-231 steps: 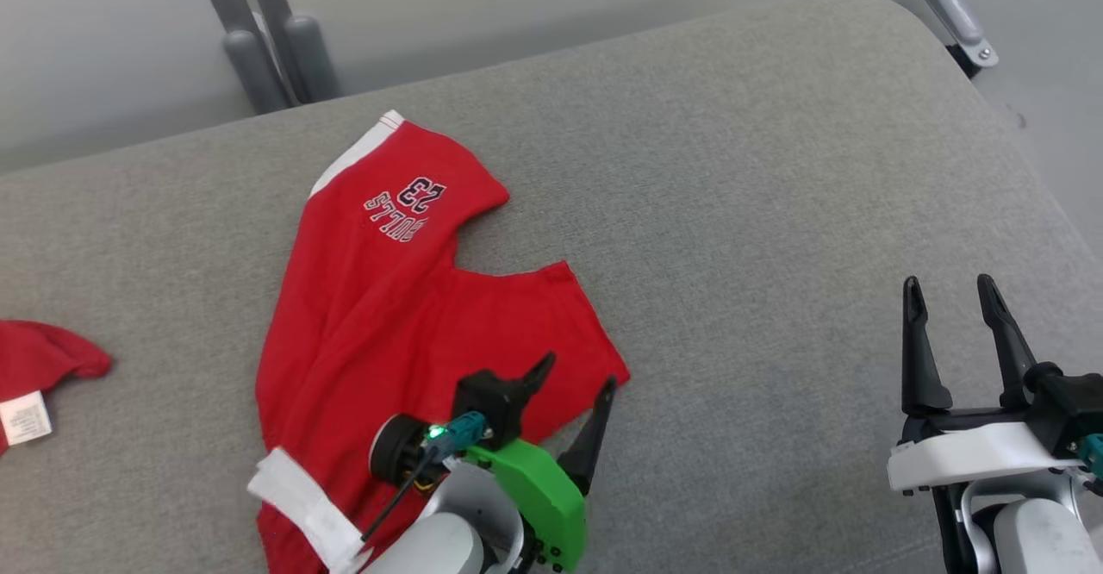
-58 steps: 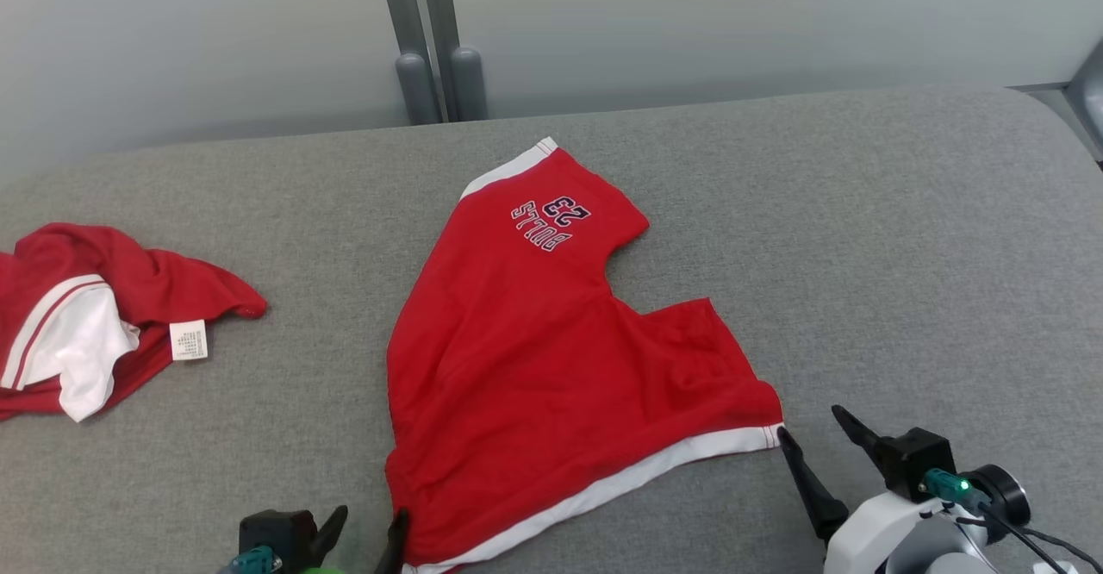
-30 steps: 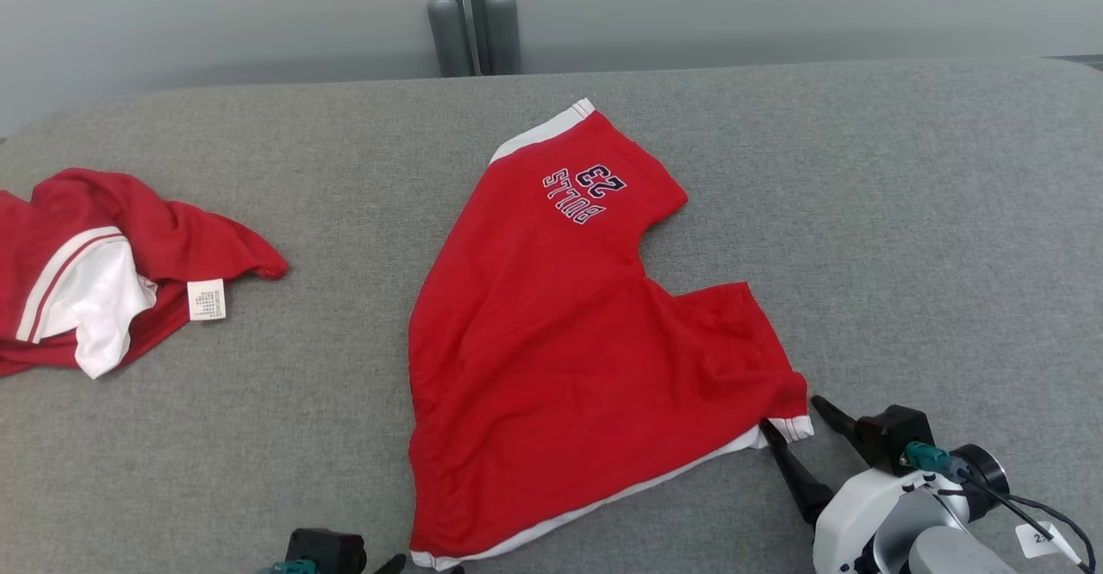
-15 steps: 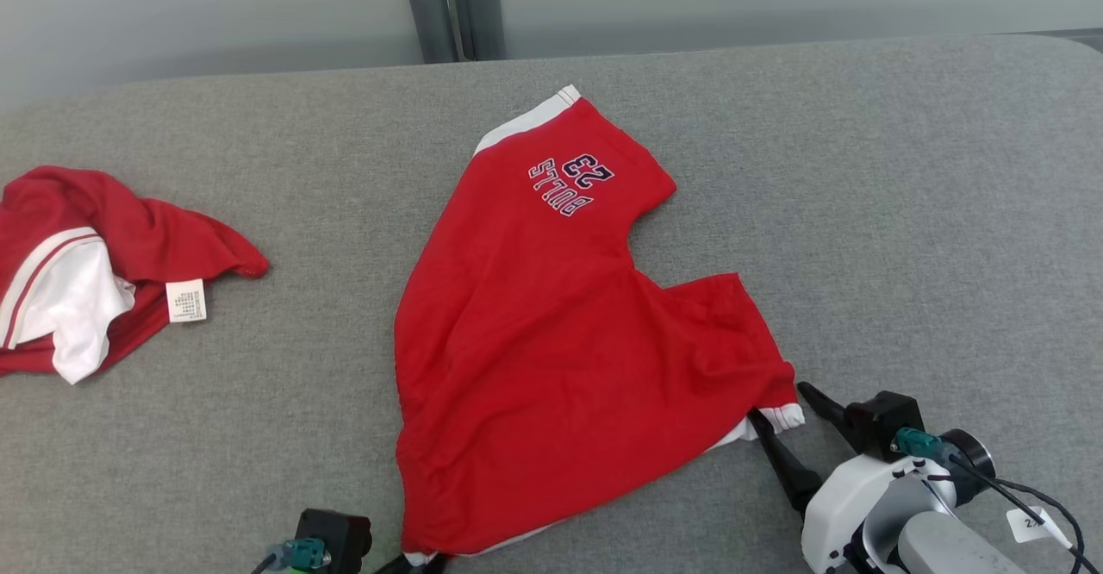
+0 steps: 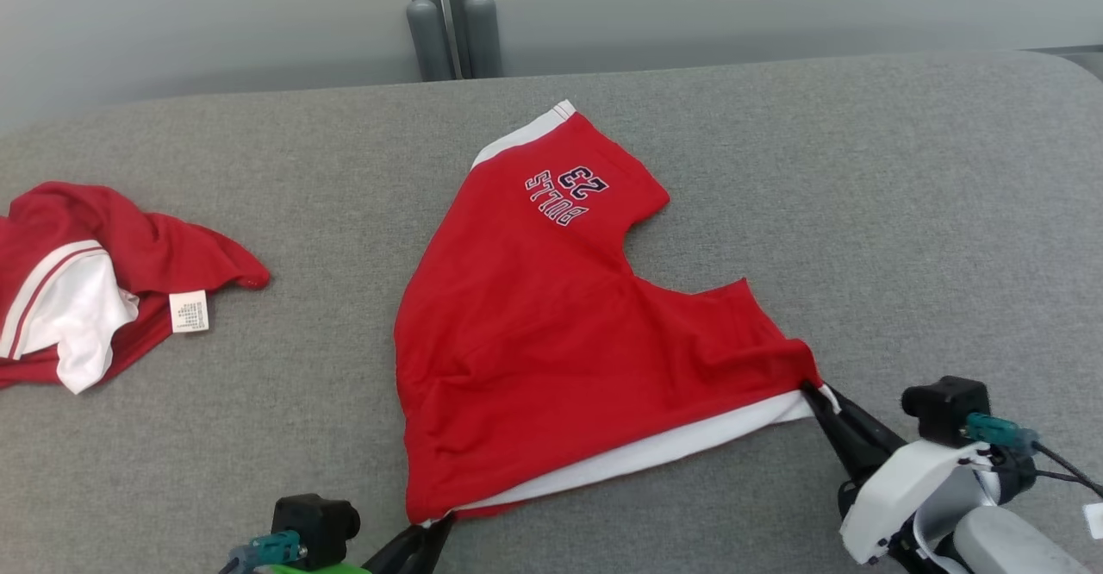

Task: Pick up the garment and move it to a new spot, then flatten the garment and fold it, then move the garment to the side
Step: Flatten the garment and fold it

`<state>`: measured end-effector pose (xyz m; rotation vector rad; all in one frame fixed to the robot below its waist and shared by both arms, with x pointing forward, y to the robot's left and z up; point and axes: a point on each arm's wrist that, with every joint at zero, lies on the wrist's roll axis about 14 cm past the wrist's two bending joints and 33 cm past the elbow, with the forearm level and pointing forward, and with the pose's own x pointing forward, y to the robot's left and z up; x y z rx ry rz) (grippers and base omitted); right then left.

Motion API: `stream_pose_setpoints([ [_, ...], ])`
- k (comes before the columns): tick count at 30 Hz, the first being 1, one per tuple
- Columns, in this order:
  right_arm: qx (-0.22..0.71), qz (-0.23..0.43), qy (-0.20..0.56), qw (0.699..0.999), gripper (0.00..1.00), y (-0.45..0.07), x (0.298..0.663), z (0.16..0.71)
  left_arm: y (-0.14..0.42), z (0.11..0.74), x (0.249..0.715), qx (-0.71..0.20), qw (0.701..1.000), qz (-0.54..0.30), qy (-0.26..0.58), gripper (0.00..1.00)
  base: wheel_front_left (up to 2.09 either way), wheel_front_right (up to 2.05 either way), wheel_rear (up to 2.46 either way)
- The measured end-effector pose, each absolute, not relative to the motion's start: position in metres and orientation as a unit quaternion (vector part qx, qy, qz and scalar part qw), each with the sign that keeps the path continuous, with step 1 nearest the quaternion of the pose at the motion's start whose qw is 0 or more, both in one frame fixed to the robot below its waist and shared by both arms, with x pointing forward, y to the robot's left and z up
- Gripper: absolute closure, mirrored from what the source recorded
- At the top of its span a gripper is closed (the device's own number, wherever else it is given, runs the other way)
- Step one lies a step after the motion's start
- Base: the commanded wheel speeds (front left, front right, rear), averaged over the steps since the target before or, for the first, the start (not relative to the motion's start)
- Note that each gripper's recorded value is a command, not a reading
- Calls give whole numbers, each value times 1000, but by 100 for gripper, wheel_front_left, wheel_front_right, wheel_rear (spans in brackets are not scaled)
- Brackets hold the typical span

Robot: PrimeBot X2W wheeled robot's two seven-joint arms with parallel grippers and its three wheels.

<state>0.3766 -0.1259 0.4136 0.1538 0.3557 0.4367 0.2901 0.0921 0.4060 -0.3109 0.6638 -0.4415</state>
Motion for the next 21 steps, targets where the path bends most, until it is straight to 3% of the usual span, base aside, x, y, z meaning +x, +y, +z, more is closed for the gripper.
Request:
stream_pose_setpoints([
  [6, 136, 200, 115, 964, 100, -157, 375, 477, 69, 476, 298, -193, 916, -268, 226, 100, 0, 0, 0],
  [12, 151, 213, 41, 965, 100, -180, 377, 558, 39, 556, 305, -214, 900, -358, 127, 100, 0, 0, 0],
  [21, 83, 218, -57, 971, 100, -201, 443, 656, 30, 634, 401, -132, 898, -418, 36, 100, 0, 0, 0],
])
